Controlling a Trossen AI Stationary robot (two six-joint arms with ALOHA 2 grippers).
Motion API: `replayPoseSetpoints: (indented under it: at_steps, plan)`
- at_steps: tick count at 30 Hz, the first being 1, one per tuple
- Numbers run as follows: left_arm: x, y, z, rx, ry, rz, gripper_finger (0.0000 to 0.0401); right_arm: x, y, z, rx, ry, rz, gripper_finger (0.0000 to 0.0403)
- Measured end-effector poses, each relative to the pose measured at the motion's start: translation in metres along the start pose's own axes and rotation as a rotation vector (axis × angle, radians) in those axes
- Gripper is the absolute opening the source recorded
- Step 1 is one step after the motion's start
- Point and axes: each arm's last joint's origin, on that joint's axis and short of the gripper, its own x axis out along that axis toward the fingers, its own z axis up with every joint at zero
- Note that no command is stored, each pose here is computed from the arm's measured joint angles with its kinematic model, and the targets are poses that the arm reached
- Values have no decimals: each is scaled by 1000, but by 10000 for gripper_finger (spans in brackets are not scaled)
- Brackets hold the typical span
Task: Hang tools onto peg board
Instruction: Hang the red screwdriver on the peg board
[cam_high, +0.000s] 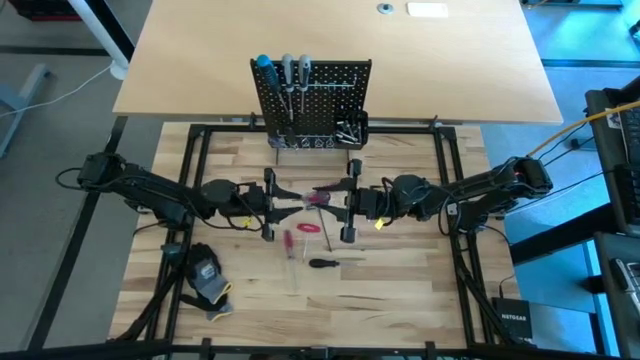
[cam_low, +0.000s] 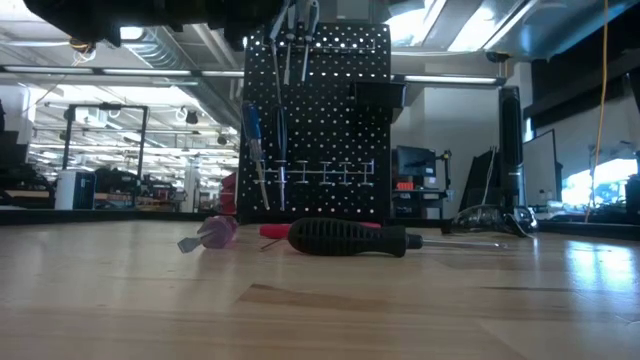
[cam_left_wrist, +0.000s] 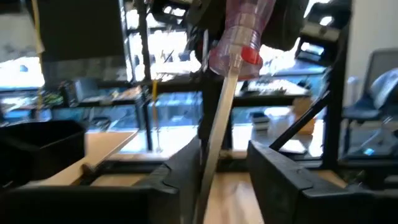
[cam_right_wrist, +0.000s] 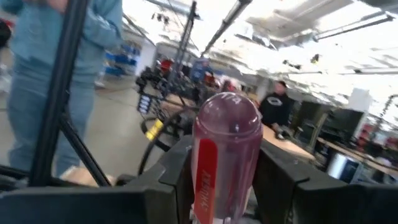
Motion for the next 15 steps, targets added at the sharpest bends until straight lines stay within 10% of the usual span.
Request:
replayPoseSetpoints:
  at_steps: [15]
  plan:
    - [-69, 18, 21, -42, 397, 172, 146, 8, -17, 11, -109, 188, -195, 128]
